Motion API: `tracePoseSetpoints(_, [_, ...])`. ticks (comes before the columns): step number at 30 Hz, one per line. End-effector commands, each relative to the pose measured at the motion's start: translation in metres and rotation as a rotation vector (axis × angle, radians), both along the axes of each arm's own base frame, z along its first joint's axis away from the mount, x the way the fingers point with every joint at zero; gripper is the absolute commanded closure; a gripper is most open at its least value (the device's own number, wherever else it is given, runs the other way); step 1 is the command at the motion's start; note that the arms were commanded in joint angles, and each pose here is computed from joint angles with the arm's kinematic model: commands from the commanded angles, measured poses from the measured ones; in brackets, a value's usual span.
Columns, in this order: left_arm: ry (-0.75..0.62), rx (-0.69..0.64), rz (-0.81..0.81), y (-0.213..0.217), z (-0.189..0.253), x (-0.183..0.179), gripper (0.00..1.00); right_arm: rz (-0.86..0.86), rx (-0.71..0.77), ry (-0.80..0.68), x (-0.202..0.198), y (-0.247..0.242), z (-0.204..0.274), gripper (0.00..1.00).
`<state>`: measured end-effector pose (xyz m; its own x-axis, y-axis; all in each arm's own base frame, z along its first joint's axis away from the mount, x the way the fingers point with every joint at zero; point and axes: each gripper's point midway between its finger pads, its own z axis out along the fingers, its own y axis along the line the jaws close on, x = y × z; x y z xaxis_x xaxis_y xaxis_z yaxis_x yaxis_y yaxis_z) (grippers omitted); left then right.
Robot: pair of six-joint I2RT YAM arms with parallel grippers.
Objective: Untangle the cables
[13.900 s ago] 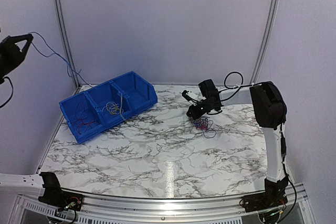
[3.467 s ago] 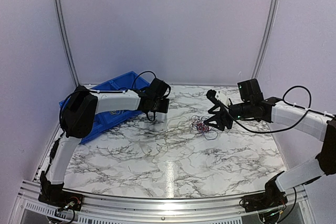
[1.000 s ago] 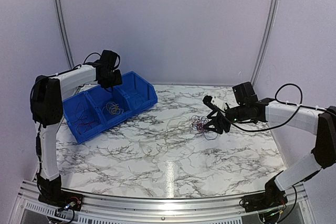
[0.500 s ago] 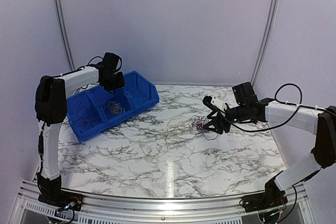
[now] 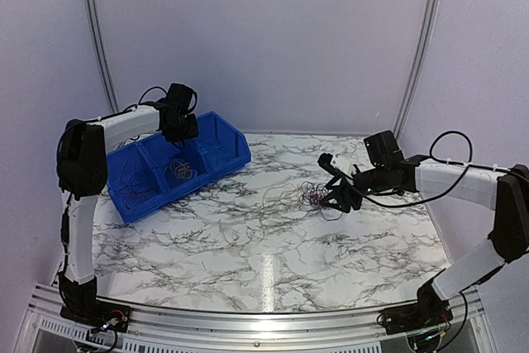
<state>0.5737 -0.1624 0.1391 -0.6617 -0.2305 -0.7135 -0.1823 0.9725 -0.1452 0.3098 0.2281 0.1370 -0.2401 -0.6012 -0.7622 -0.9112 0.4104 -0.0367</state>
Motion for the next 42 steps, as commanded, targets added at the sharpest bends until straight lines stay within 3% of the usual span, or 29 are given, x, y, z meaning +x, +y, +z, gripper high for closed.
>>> tracePoseSetpoints(1, [-0.067,0.003,-0.018,-0.004,0.029,0.008,0.55,0.001,-0.007,0.006,0.003,0.001,0.001,0.39])
tracePoseSetpoints(26, [-0.018,-0.033,-0.061,-0.026,-0.011,0.023,0.53,0.004,-0.013,0.009,0.002,0.0,0.0,0.39])
tracePoseSetpoints(36, [-0.061,-0.076,-0.164,-0.071,0.002,0.02,0.54,0.006,-0.019,0.017,0.002,0.0,-0.003,0.39])
tracePoseSetpoints(42, [-0.06,-0.074,-0.182,-0.073,0.004,0.018,0.52,0.005,-0.018,0.009,0.002,0.0,-0.001,0.39])
